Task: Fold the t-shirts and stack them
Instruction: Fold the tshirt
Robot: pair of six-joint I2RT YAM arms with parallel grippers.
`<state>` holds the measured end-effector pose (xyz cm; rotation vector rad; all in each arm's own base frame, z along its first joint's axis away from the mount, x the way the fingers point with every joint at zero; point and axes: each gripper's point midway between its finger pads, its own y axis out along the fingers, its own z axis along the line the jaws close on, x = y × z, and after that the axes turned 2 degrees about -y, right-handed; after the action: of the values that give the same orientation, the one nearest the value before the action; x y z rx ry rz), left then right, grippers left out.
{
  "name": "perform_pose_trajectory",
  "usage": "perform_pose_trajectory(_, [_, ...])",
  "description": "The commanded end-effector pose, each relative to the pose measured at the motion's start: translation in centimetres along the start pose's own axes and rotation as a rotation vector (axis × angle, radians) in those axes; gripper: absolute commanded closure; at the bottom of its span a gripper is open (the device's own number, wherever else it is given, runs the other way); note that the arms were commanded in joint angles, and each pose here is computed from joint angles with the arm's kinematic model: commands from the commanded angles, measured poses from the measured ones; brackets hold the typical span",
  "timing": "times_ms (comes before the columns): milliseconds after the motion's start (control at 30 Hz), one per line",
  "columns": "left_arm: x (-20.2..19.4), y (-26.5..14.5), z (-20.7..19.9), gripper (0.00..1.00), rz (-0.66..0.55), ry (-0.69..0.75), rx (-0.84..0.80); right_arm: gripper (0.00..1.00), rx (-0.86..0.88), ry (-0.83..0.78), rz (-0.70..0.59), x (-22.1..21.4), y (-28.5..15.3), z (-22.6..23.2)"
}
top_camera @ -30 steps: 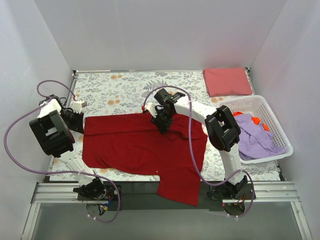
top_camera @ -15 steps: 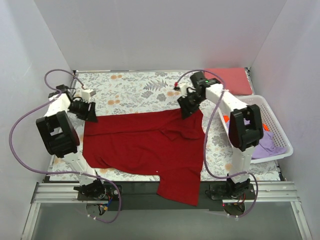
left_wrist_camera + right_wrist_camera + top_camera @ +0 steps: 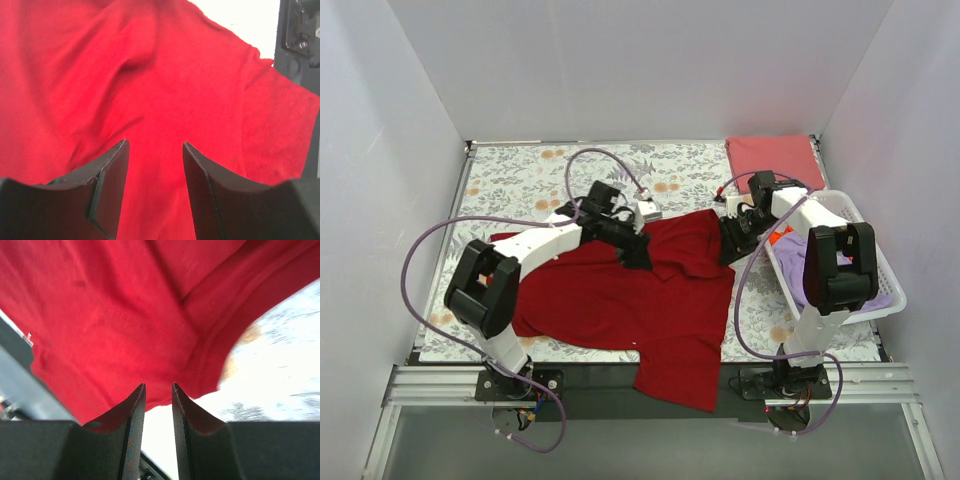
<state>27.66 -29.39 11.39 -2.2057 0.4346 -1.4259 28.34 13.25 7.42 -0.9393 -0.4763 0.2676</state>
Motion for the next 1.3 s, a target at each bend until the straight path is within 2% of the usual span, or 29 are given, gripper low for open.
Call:
perform_pose_trajectory(0, [1.9, 3.1, 0.3, 0.55, -0.025, 0.052, 0.02, 0.66, 0.052, 0.003, 0.0, -0.7, -0.4, 1.6])
perform_pose_trajectory(167, [1.1, 6.3, 0.4, 0.54, 0.036, 0.083, 0.012, 0.66, 0.065, 0.035, 0.038, -1.4, 0.8, 1.0])
perform_pose_trajectory(300, [0.5, 7.6, 0.2, 0.53, 0.058, 0.105, 0.012, 0.6, 0.066, 0.059, 0.066, -1.8, 1.8, 0.3])
perform_pose_trajectory(700, [-1.7, 9.2, -0.6, 0.5, 0.106, 0.117, 0.001, 0.6, 0.076, 0.09, 0.104, -2.1, 4.1, -0.8])
perform_pose_trajectory(933, [-2.5, 9.5, -0.5, 0.5, 0.12, 0.126, 0.007, 0.58, 0.021, 0.1, 0.115, -2.0, 4.6, -1.9])
perform_pose_trajectory(967, [-2.8, 9.5, -0.4, 0.5, 0.126, 0.135, 0.01, 0.6, 0.014, 0.097, 0.108, -1.8, 4.7, -2.0])
perform_pose_trajectory(1033, [-3.2, 9.6, -0.4, 0.5, 0.134, 0.14, 0.011, 0.69, 0.007, 0.092, 0.11, -1.7, 4.8, -2.0])
perform_pose_trajectory(1100, [-3.5, 9.8, -0.3, 0.5, 0.139, 0.141, 0.014, 0.82, 0.007, 0.087, 0.106, -1.6, 4.7, -1.9])
perform_pose_trajectory(1167, [-3.7, 9.9, -0.2, 0.5, 0.144, 0.144, 0.014, 0.88, 0.01, 0.085, 0.101, -1.5, 4.4, -1.5])
perform_pose_trajectory(1200, [-3.8, 10.0, -0.1, 0.5, 0.147, 0.146, 0.015, 0.94, 0.011, 0.087, 0.098, -1.5, 4.3, -1.5])
perform_pose_trajectory(1267, [-4.0, 10.1, 0.1, 0.5, 0.15, 0.147, 0.022, 0.99, 0.013, 0.079, 0.094, -1.4, 4.2, -1.3])
